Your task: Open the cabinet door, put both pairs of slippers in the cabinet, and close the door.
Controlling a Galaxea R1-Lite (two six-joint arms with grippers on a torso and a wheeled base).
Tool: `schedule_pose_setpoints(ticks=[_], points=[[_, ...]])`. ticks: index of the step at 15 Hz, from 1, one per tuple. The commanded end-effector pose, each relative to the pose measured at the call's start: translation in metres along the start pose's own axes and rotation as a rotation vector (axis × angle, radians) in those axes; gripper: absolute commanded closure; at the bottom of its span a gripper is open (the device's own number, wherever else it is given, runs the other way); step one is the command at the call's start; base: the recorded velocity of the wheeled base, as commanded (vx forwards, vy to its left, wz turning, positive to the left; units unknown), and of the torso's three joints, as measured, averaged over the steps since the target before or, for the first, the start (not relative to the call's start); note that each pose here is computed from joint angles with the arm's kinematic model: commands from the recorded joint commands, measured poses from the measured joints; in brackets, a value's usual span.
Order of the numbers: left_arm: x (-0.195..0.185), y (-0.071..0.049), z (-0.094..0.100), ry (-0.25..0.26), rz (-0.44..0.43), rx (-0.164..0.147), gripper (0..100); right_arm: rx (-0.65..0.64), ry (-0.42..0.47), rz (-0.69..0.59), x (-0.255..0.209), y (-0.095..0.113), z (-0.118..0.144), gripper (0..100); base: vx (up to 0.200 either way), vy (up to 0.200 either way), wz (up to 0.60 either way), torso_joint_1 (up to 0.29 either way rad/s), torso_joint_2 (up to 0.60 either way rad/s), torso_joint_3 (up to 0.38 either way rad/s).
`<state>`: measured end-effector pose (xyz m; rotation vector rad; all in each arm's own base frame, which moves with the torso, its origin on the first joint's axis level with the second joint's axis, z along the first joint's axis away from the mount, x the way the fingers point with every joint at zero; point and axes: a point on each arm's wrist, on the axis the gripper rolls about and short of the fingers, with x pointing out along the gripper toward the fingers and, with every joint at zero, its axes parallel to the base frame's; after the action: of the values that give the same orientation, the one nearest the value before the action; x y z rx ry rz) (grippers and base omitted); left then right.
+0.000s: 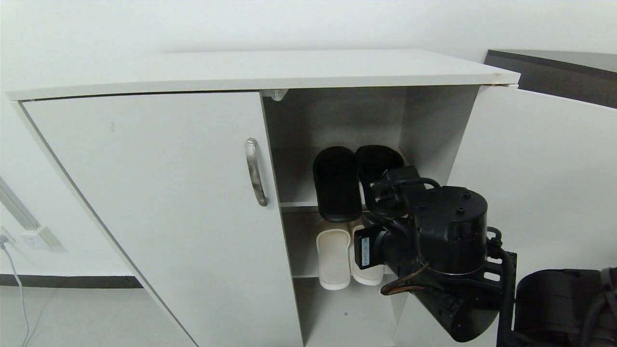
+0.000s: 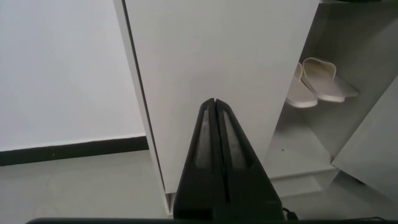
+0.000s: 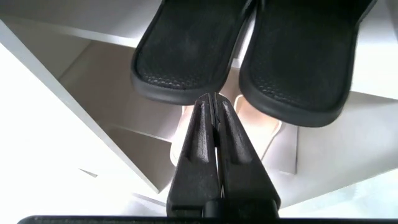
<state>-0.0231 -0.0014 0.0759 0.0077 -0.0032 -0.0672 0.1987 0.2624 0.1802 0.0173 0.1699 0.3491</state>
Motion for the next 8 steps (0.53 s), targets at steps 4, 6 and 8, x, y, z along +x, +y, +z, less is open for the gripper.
schedule_pose_setpoints(ticks=[4,6,8], points=[[0.0001,0.0000,0.0000,0.001,0.000,0.000,100,-0.004,0.005,-0.006,0.0019,0.0010,-0.0030,100,-0.100,0.000,0.00,0.004,0.00,0.000],[0.0001,0.0000,0.0000,0.001,0.000,0.000,100,-0.004,0.005,-0.009,0.0019,0.0009,-0.0030,100,-0.200,0.000,0.00,0.010,0.00,0.002],[0.0001,0.0000,0.0000,0.001,-0.002,0.000,100,-0.004,0.005,-0.009,0.0019,0.0009,-0.0030,100,-0.200,0.000,0.00,-0.005,0.00,0.002]])
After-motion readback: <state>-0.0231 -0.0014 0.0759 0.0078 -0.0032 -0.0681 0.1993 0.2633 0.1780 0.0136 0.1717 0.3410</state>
